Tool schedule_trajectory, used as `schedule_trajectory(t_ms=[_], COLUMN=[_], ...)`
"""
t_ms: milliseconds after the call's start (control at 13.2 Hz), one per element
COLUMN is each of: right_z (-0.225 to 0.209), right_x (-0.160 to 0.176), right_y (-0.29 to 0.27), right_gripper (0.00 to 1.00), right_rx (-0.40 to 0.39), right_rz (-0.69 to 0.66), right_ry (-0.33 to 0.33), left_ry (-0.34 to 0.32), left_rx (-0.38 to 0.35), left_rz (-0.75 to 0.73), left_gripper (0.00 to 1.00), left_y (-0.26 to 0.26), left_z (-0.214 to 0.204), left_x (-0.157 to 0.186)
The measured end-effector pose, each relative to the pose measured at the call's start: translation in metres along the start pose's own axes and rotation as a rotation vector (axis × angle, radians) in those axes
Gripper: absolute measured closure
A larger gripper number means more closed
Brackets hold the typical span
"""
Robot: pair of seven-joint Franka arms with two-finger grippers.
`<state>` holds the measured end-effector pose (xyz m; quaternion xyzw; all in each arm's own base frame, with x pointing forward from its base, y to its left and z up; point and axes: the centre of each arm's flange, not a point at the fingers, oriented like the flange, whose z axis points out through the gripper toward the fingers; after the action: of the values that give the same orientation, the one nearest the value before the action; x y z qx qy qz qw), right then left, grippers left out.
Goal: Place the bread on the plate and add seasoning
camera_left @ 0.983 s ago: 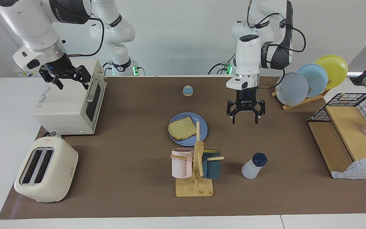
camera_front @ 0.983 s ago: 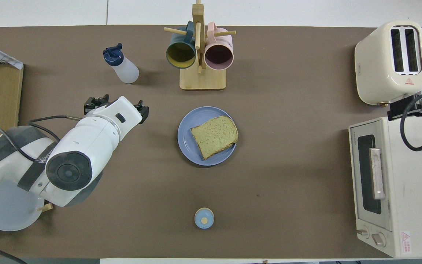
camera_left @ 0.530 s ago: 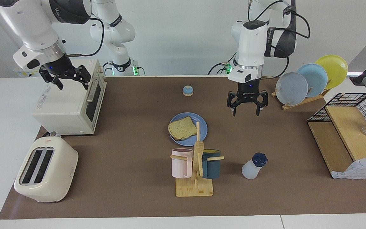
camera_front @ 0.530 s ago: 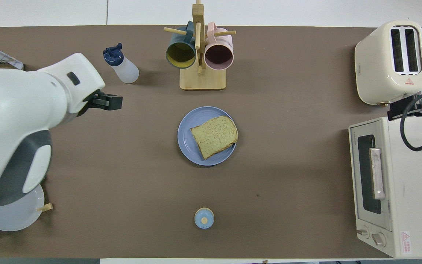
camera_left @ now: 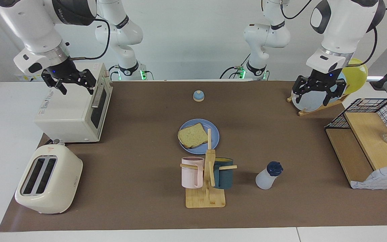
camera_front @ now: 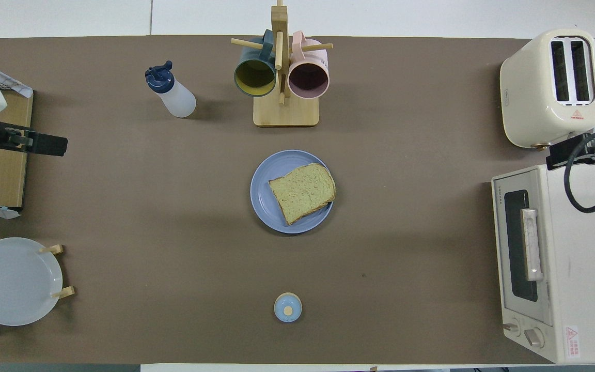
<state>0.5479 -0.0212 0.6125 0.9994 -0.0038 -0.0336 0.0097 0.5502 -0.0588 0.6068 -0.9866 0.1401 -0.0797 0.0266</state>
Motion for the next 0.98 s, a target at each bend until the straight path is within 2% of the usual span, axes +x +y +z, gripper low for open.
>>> schedule_trajectory(t_ms=[378, 530, 757, 983], right_z=[0.000, 0.000, 0.000, 0.000], right_x=[0.000, 0.000, 0.000, 0.000], right_y=[0.000, 0.000, 0.000, 0.000], right_gripper=[0.00, 0.00, 0.00, 0.00], right_rx=[0.000, 0.000, 0.000, 0.000], right_rz=[0.000, 0.000, 0.000, 0.000], right_ry=[0.000, 0.000, 0.000, 0.000], left_ry=[-0.002, -0.025, -0.128, -0.237], left_rx=[0.012, -0.005, -0.084, -0.113], left_rz=[-0.075, -0.082, -0.108, -0.110], left_gripper=[0.00, 0.00, 0.00, 0.00], left_y=[-0.041, -0.036, -0.036, -0.035], left_z=[-0.004, -0.008, -0.027, -0.036], left_x=[-0.012, -0.012, -0.012, -0.018])
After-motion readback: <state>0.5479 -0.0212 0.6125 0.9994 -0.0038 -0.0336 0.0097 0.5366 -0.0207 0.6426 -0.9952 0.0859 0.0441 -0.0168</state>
